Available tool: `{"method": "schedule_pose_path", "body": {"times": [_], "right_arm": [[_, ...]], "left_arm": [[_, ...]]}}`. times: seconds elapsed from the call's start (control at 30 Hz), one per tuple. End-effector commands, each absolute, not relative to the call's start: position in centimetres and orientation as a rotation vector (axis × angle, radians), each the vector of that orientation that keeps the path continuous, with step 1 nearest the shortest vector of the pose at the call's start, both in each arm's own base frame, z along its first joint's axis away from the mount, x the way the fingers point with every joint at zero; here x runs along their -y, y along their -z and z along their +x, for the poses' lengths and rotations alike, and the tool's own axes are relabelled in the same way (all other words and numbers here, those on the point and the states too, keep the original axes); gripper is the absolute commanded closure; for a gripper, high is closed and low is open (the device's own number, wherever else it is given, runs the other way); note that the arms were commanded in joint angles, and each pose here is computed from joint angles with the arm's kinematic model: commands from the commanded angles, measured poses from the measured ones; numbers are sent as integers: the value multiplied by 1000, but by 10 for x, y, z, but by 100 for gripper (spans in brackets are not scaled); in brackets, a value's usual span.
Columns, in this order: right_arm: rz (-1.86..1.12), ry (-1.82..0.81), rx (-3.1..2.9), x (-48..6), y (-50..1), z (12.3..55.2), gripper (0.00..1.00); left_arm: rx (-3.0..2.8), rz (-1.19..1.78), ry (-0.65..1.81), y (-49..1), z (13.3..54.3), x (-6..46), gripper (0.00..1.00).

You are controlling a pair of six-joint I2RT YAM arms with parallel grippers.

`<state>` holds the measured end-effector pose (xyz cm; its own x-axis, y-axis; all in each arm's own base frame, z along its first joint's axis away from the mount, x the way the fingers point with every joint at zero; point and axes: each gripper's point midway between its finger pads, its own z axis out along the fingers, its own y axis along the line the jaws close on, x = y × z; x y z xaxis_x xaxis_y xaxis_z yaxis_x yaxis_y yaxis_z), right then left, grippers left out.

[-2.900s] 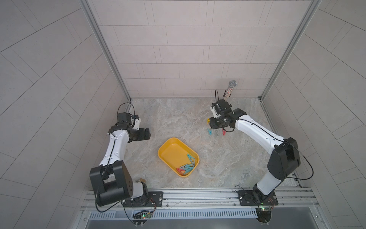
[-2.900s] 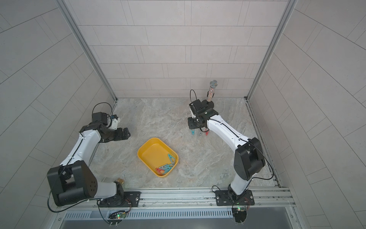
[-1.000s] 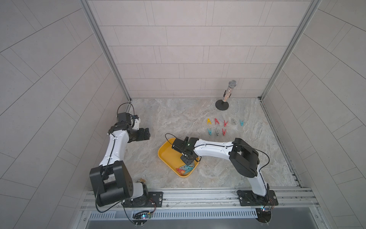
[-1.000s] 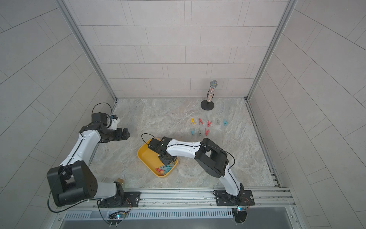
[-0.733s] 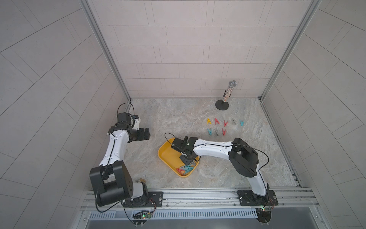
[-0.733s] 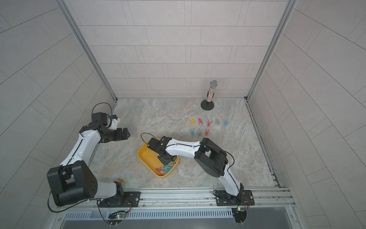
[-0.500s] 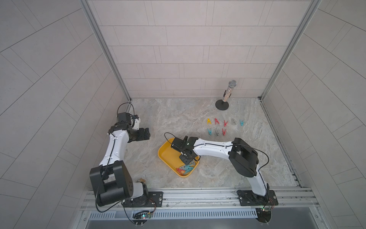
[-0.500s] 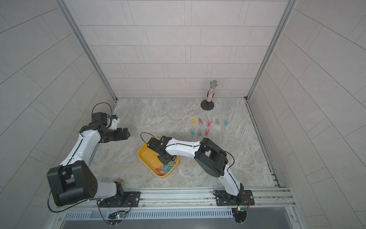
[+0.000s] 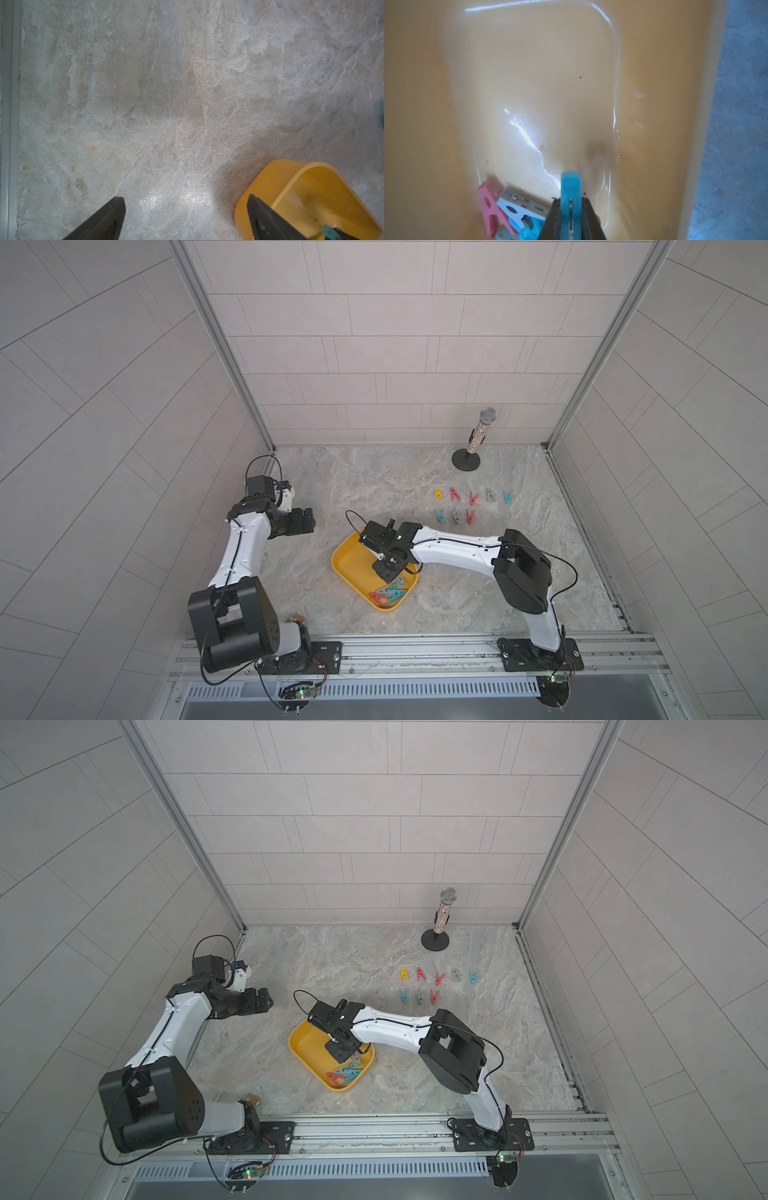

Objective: Take the clothespins out of the storage box
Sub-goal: Pick up the clothespin from the storage box.

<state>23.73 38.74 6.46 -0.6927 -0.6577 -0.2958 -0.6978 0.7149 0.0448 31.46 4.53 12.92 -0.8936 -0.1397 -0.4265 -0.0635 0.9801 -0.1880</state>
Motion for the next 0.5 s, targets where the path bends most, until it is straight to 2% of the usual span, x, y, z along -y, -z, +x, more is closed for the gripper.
{"method": "schedule_pose_path", "body": {"times": [0.0, 0.27, 0.33, 0.47], "right_arm": [[-1061, -365, -2637, -398, -85, 238, 95], [-1013, -519, -2680, -413, -71, 244, 89], [-1005, -513, -2692, -415, -65, 248, 86], [-997, -463, -2702, -414, -52, 257, 85]], "left_arm": [[-2663, -146, 223, -134, 317, -48, 0], [-2661, -147, 221, -135, 317, -49, 0], [-2660, -146, 221, -135, 317, -49, 0], [-2661, -146, 221, -135, 317, -48, 0]]}}
